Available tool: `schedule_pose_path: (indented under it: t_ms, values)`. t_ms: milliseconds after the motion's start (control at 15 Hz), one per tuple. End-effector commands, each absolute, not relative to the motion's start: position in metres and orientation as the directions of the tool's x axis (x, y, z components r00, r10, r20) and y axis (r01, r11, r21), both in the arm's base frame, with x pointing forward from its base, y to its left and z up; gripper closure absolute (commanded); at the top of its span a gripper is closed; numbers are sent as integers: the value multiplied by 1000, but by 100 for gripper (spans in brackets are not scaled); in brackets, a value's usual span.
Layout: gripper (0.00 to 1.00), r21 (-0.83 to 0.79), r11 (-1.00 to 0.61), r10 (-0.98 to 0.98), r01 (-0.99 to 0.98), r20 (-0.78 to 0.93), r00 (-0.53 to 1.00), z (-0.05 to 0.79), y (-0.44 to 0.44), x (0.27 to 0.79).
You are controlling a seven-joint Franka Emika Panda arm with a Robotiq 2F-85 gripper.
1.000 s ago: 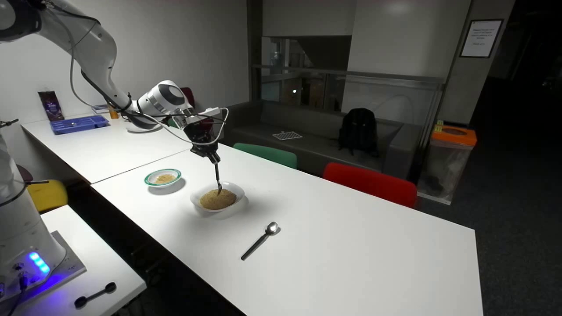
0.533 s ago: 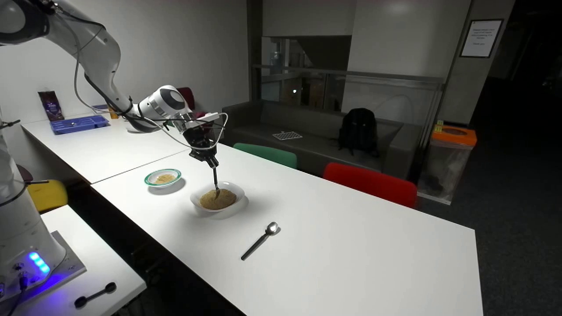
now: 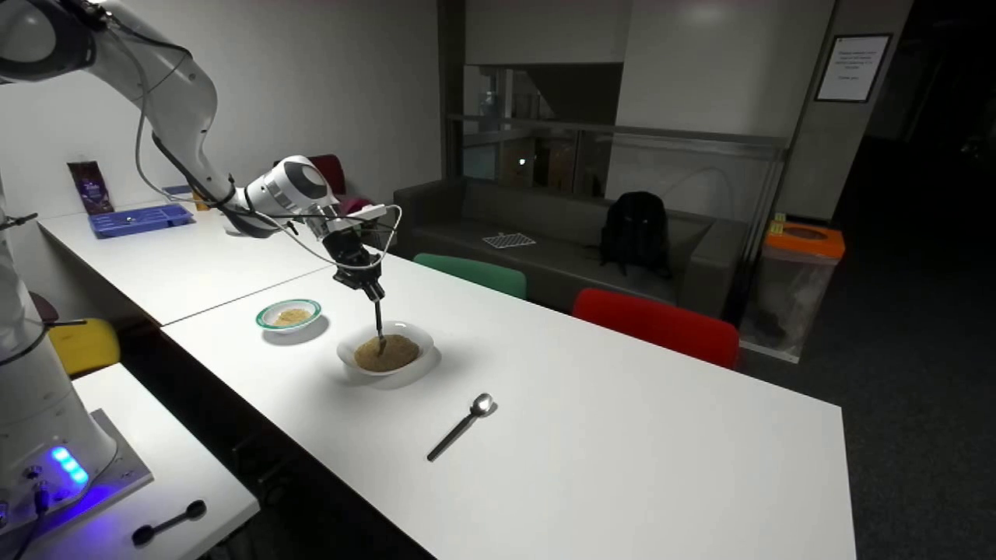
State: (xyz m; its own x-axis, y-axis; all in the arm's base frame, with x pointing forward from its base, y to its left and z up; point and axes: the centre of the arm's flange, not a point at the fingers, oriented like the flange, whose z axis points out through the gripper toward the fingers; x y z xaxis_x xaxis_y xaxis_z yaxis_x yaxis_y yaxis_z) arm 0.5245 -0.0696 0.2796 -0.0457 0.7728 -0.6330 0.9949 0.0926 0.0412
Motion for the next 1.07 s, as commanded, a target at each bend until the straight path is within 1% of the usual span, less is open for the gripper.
schedule_pose_path:
  t_ms: [0, 600, 1000]
  values:
    - [97, 65, 93, 776, 994, -630, -31, 280, -63, 527]
    - [97, 71, 111, 780, 991, -624, -43, 281, -50, 538]
    - [97, 81, 112, 778, 990, -627, -37, 281, -51, 555]
